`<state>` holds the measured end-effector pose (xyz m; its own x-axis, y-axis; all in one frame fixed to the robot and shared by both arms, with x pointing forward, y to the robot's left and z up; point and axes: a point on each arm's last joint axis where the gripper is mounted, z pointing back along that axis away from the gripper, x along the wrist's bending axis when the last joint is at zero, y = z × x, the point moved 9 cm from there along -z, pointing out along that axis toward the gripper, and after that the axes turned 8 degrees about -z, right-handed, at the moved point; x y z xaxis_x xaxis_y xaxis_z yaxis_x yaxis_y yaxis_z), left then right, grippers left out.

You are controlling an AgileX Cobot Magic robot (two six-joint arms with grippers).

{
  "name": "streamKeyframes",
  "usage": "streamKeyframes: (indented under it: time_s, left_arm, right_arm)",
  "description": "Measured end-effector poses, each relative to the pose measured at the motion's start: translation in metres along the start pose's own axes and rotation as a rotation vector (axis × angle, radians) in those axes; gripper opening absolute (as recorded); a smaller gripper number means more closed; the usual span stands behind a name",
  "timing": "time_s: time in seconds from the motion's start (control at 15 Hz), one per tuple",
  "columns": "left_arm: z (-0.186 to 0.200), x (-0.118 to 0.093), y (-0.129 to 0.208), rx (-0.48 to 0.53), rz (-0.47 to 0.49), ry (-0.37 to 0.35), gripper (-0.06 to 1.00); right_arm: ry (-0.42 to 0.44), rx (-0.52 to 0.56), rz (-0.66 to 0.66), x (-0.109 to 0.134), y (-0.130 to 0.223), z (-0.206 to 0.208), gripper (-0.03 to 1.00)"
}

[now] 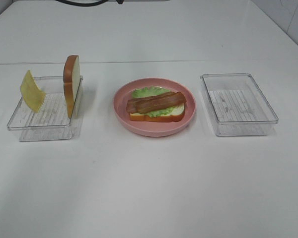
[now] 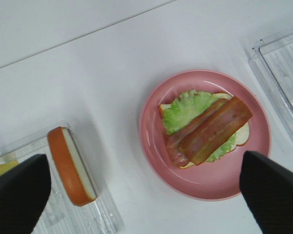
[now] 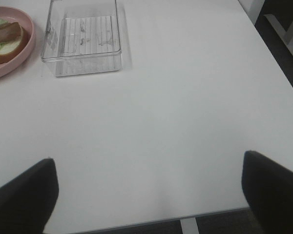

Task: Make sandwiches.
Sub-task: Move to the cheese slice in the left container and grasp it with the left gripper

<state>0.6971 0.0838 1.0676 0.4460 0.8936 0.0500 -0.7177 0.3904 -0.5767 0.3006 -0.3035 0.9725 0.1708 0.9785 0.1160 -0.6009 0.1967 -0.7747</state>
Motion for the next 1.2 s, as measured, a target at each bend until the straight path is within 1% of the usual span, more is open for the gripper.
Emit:
streamKeyframes:
  time_s: [0.07, 0.13, 0.2, 0.27, 0.33, 0.4, 0.47, 0.53, 0.6, 0.73, 0.8, 0.87, 1.0, 1.07, 1.2]
  left_arm:
    - [0.009, 0.012, 0.007, 0.011, 0.002, -0.044, 0.97]
    - [0.010, 0.025, 0.016, 0.035, 0.022, -0.064, 0.97]
    - [0.010, 0.030, 0.021, 0.047, 0.033, -0.071, 0.97]
    - [0.008, 0.065, 0.046, 0.114, 0.093, -0.113, 0.97]
    - [0.008, 0.075, 0.053, 0.129, 0.111, -0.125, 0.97]
    - [0.009, 0.092, 0.065, 0.156, 0.143, -0.145, 0.97]
    - [0.009, 0.101, 0.071, 0.168, 0.162, -0.155, 0.97]
    - [0.008, 0.135, 0.093, 0.216, 0.234, -0.192, 0.97]
    - [0.007, 0.141, 0.097, 0.224, 0.247, -0.198, 0.97]
    - [0.006, 0.169, 0.119, 0.265, 0.304, -0.219, 0.97]
    - [0.006, 0.181, 0.130, 0.282, 0.343, -0.213, 0.97]
    - [0.005, 0.184, 0.134, 0.289, 0.354, -0.204, 0.97]
    - [-0.003, 0.185, 0.140, 0.283, 0.378, -0.153, 0.97]
    - [-0.015, 0.185, 0.140, 0.274, 0.382, -0.126, 0.97]
    - [-0.035, 0.184, 0.143, 0.286, 0.384, -0.100, 0.97]
  right_arm:
    - [0.000, 0.000, 0.000, 0.000, 0.000, 0.000, 0.98]
    - [0.000, 0.000, 0.000, 0.000, 0.000, 0.000, 0.98]
    - [0.000, 0.000, 0.000, 0.000, 0.000, 0.000, 0.98]
    - [0.000, 0.000, 0.000, 0.000, 0.000, 0.000, 0.98]
    - [0.000, 0.000, 0.000, 0.000, 0.000, 0.000, 0.98]
    - [0.000, 0.000, 0.000, 0.000, 0.000, 0.000, 0.98]
    - [0.000, 0.000, 0.000, 0.000, 0.000, 0.000, 0.98]
    - [0.000, 0.000, 0.000, 0.000, 0.000, 0.000, 0.98]
    - [0.000, 0.000, 0.000, 0.000, 0.000, 0.000, 0.98]
    - [0.000, 0.000, 0.000, 0.000, 0.000, 0.000, 0.98]
    - [0.000, 0.000, 0.000, 0.000, 0.000, 0.000, 0.98]
    - [0.000, 0.000, 0.000, 0.000, 0.000, 0.000, 0.98]
    - [0.000, 0.000, 0.000, 0.000, 0.000, 0.000, 0.98]
    - [0.000, 0.000, 0.000, 0.000, 0.000, 0.000, 0.98]
    - [0.000, 0.000, 0.000, 0.000, 0.000, 0.000, 0.98]
